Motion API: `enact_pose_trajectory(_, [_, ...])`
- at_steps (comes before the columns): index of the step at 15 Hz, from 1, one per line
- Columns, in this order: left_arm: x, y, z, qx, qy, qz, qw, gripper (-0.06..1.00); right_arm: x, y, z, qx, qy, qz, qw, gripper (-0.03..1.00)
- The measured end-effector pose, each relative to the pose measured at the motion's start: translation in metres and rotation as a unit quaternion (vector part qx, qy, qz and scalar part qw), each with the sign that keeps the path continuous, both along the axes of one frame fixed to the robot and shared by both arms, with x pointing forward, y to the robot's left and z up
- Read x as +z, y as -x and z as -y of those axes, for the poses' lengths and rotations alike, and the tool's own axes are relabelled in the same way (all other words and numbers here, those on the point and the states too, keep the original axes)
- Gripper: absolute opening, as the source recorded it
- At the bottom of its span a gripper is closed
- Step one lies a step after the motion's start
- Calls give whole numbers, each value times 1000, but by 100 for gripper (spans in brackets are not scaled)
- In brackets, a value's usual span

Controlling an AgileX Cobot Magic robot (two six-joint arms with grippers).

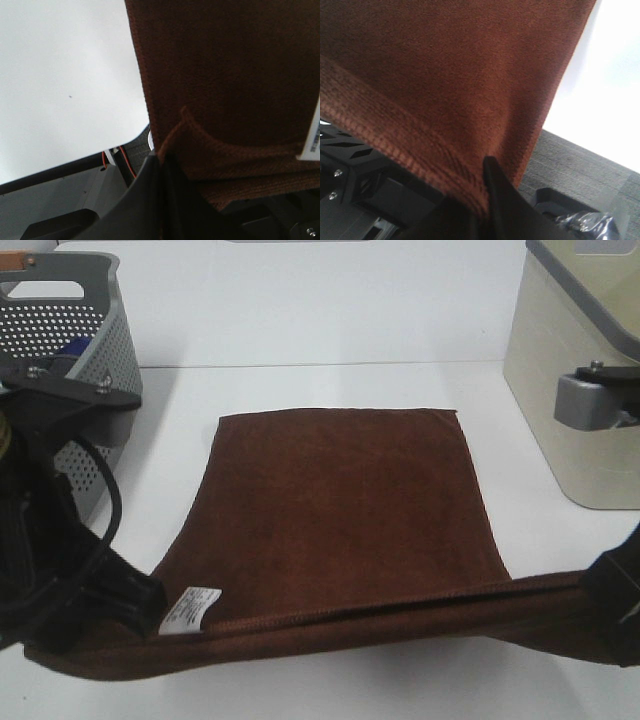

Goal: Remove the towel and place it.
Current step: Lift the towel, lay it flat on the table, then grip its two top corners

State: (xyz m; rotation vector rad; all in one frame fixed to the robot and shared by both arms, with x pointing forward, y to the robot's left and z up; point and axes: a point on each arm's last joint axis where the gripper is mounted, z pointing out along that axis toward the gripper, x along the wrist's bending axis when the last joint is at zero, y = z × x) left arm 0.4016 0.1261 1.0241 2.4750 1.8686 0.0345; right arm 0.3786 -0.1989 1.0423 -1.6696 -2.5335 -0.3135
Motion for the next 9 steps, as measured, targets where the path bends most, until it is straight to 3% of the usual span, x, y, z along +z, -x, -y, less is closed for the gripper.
enact_pose_trajectory(7, [-7,14,6,-8,-6,-12,1000,0,-8,13,5,-3,-5,-16,1000,0])
enact_pose_trajectory(9, [-7,14,6,-8,-9,-13,1000,1,-8,13,5,-2,-2,-16,1000,7])
